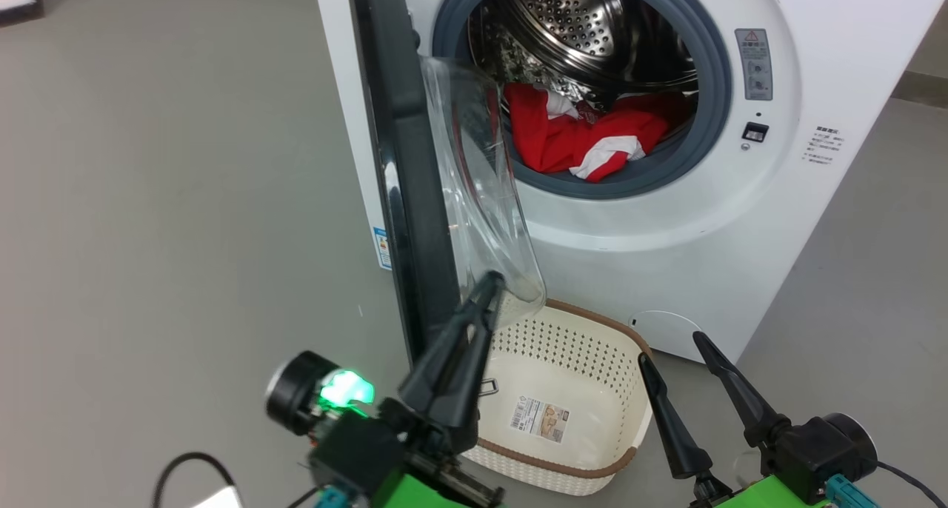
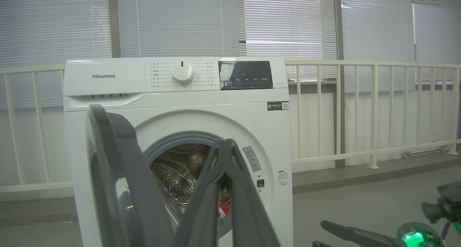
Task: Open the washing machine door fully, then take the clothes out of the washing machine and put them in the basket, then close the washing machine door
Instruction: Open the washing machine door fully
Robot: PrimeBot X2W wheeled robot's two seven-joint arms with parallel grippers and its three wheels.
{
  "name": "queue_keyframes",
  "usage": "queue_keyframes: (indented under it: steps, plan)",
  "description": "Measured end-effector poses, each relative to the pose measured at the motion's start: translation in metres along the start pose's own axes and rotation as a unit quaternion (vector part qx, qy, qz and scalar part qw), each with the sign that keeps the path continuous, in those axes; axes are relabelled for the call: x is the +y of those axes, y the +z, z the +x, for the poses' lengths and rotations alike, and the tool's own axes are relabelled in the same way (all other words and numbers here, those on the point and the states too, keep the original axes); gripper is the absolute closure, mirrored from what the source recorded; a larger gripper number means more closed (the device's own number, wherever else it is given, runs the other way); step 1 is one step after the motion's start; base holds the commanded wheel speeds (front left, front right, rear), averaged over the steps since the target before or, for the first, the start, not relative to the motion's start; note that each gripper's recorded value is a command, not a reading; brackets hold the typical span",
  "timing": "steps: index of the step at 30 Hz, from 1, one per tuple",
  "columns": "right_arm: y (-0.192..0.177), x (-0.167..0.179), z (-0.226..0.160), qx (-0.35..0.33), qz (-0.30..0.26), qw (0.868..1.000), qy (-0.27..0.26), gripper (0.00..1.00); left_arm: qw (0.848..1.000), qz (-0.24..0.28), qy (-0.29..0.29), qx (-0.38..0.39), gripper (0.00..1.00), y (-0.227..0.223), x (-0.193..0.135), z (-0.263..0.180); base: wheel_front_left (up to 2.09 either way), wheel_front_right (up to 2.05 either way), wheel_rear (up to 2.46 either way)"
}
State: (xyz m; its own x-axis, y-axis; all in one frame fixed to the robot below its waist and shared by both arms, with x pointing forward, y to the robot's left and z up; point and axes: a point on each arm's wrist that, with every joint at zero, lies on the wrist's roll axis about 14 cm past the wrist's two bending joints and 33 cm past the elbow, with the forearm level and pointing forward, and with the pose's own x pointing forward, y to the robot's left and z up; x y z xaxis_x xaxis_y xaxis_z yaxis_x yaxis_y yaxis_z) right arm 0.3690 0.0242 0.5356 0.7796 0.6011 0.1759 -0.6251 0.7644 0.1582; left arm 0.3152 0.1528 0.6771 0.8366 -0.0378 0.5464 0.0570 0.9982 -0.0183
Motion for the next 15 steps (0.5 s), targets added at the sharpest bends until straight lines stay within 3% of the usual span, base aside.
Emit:
queue_keyframes:
  steps: [6, 15]
  plan:
    - [0.0, -0.007, -0.003, -0.001, 0.002, 1.0, -0.011, 0.0, 0.997, -0.019, -0.041, 0.067, 1.0, -0.037, -0.025, -0.003, 0.0, 0.0, 0.0]
    - [-0.005, -0.014, -0.004, 0.004, 0.007, 1.0, -0.021, 0.0, 0.985, -0.033, -0.037, 0.164, 1.0, -0.091, -0.025, -0.016, 0.0, 0.0, 0.0]
